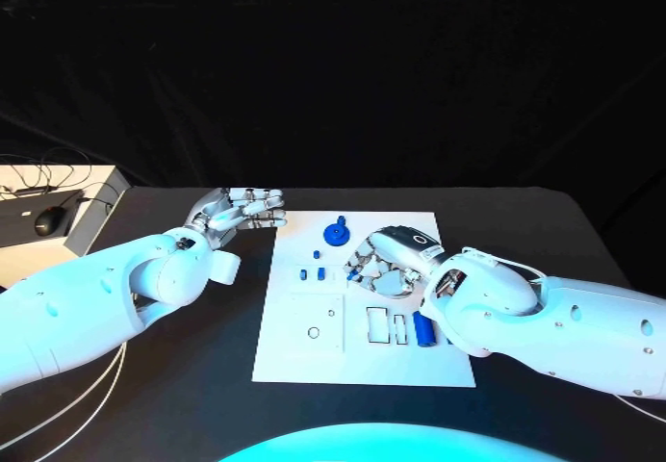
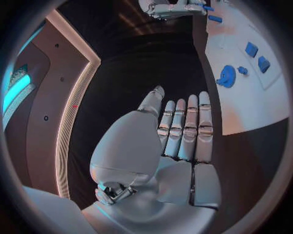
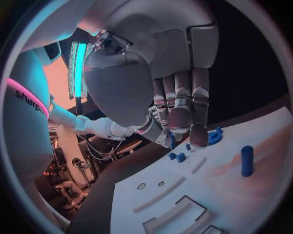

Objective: Assemble the parts on the task board

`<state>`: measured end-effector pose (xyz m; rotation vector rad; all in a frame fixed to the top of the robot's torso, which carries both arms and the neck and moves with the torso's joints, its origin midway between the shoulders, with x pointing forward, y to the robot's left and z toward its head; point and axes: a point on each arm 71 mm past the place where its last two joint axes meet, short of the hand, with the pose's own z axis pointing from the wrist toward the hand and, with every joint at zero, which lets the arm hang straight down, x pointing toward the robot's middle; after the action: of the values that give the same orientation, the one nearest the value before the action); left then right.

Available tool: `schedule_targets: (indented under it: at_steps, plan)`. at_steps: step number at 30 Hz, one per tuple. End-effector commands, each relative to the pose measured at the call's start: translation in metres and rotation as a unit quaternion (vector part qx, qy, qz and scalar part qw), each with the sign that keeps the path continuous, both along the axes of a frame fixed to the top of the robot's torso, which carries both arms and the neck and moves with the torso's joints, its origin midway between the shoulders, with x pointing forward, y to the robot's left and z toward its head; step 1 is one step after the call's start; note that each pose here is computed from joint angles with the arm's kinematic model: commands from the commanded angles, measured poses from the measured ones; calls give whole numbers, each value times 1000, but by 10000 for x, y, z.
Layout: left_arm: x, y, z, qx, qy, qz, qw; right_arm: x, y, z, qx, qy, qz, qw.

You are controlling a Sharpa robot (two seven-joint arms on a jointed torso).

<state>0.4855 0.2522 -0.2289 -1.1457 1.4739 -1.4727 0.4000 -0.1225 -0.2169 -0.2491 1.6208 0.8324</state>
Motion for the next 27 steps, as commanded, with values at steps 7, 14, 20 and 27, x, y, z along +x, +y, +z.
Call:
schedule_targets:
  at_steps: [7,14,20,27]
  plan:
    - [40,-53,2,-4,-14,17,1000,-92,270,-209,-39,-19,40,998]
    - [63,-94,-9,-5,-15,21,1000,-140,392,-375,-50,-13,49,997]
    - [68,-100,-11,-5,-15,21,1000,-165,444,-444,-54,-17,49,997]
    - [68,-86,-13,-4,-14,22,1000,-181,451,-480,-62,-18,52,997]
